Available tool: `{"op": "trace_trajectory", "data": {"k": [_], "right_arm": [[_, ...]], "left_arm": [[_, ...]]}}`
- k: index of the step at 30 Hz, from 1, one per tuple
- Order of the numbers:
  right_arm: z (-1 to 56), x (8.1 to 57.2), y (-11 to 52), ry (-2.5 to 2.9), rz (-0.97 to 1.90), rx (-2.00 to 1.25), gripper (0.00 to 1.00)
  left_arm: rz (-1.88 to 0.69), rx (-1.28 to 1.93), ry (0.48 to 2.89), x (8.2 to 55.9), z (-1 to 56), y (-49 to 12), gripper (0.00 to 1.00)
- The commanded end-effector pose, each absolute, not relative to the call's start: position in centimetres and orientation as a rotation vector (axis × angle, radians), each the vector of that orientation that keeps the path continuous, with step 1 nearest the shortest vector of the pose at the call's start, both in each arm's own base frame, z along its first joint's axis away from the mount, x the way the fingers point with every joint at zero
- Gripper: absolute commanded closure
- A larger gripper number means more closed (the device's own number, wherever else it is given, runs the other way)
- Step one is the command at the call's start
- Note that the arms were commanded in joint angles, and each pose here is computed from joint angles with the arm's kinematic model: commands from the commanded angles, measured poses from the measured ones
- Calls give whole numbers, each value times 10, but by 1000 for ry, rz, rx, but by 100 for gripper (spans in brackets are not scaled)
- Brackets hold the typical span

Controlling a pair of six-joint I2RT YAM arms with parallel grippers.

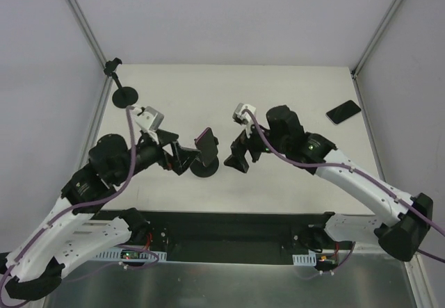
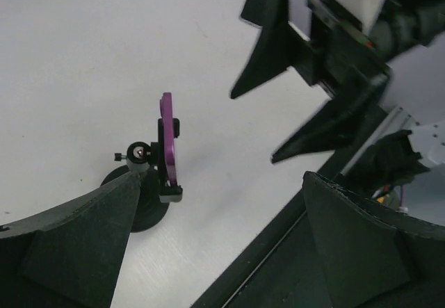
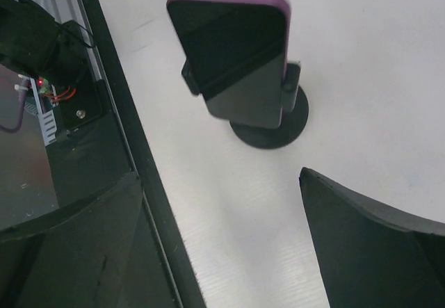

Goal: Place the phone on the phone stand

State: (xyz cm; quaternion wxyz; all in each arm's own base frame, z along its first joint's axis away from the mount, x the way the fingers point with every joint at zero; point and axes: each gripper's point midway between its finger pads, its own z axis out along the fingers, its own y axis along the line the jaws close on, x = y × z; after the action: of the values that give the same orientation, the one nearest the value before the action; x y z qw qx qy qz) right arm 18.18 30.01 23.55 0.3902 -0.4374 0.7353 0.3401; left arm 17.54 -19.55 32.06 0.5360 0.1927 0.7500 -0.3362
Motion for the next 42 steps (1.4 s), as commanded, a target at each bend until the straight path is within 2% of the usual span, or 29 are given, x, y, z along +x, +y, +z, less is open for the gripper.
{"op": "trace_trajectory", "data": {"k": [1, 6, 9, 16, 19, 26, 30, 32, 33, 35, 40, 42], "right_arm": [[289, 199, 327, 1611, 1020, -1312, 3], [293, 210, 351, 1583, 1191, -1479, 1], [294, 213, 362, 1550, 1258, -1564, 6], [285, 206, 380, 1526, 1449, -1649, 16], [277, 201, 387, 1525, 1462, -1676, 18], [259, 199, 392, 1547, 1452, -1689, 31], [253, 206, 396, 1578, 1401, -1660, 48], [249, 210, 394, 1610, 1346, -1639, 53], [248, 211, 393, 1616, 1323, -1629, 60], [245, 214, 390, 1629, 1266, -1581, 65], [257, 218, 379, 1636, 1169, -1473, 99], [249, 216, 372, 1691, 1144, -1430, 99]], "left_arm": [[-953, 522, 1809, 129, 323, -187, 1], [-1101, 675, 1761, 86, 327, -186, 1], [-1115, 704, 1735, 77, 331, -183, 1], [-1096, 730, 1740, 80, 330, -185, 1], [-1062, 707, 1748, 88, 331, -184, 1], [-1053, 693, 1745, 90, 334, -183, 1], [-1048, 672, 1760, 92, 331, -183, 1], [-1046, 665, 1768, 93, 329, -183, 1], [-1051, 664, 1772, 92, 329, -183, 1], [-1055, 660, 1772, 92, 329, -183, 1], [-1059, 633, 1777, 92, 328, -181, 1], [-1066, 624, 1782, 91, 326, -181, 1]]}}
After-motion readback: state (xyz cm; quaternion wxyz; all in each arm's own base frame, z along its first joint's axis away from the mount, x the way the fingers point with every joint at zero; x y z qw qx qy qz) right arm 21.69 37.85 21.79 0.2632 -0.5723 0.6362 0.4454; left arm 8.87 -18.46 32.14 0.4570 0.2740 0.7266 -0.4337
